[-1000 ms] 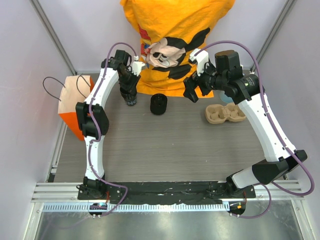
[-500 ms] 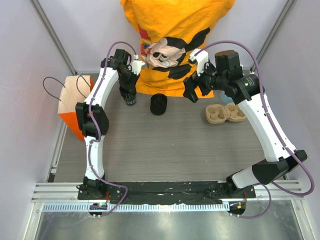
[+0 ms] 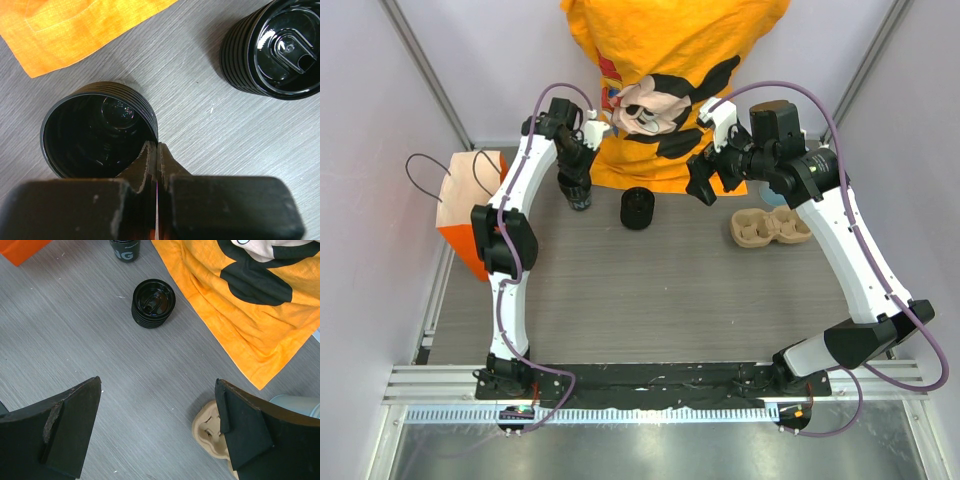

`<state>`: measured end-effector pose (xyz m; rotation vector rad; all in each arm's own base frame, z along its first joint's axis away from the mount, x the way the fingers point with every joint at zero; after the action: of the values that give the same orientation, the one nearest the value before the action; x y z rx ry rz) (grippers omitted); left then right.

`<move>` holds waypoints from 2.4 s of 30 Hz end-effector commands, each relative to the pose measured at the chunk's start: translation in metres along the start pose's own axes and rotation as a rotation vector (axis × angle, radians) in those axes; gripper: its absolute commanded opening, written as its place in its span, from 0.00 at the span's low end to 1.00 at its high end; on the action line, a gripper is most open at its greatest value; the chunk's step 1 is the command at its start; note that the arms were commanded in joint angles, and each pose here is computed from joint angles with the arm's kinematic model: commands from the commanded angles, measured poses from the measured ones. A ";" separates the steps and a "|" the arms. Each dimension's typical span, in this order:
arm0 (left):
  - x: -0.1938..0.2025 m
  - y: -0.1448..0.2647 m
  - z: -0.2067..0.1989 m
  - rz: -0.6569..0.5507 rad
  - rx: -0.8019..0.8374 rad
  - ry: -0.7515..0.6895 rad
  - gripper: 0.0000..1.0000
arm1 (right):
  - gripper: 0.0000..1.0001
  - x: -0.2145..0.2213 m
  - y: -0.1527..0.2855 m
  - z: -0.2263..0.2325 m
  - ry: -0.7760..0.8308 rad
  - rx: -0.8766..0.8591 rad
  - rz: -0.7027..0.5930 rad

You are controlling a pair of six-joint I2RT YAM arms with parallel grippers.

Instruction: Pack the takeout coffee

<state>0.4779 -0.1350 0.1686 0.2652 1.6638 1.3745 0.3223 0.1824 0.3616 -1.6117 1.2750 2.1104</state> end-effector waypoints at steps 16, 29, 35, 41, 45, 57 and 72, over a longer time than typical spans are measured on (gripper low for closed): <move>-0.030 0.046 0.019 -0.107 -0.152 -0.044 0.00 | 1.00 -0.014 0.011 0.003 0.004 0.000 -0.055; -0.036 0.058 0.020 -0.130 -0.178 -0.053 0.00 | 1.00 -0.013 0.011 0.003 0.002 0.001 -0.054; -0.040 0.067 0.021 -0.140 -0.216 -0.076 0.00 | 1.00 -0.014 0.012 0.002 0.002 0.003 -0.055; -0.050 0.082 0.024 -0.171 -0.263 -0.099 0.00 | 0.99 -0.014 0.012 0.003 0.004 0.004 -0.058; -0.056 0.094 0.026 -0.187 -0.288 -0.119 0.00 | 1.00 -0.016 0.013 0.002 0.003 0.006 -0.062; -0.077 0.143 0.025 -0.281 -0.393 -0.171 0.00 | 1.00 -0.018 0.011 0.001 -0.001 0.009 -0.065; -0.088 0.184 -0.046 -0.352 -0.296 -0.365 0.00 | 1.00 -0.031 0.020 -0.016 -0.024 0.096 -0.102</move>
<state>0.4638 -0.1373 0.3284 0.0202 1.2058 1.3377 0.3241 0.1793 0.3674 -1.5866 1.2779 2.0878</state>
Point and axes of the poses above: each gripper's point midway between its finger pads, its own y axis back along the fingers, its own z axis along the line the jaws close on, x = y × z, the point moved 2 cm from there along y, back along the fingers, and after that the axes turned 9 degrees about -y, right-handed, at the moved point
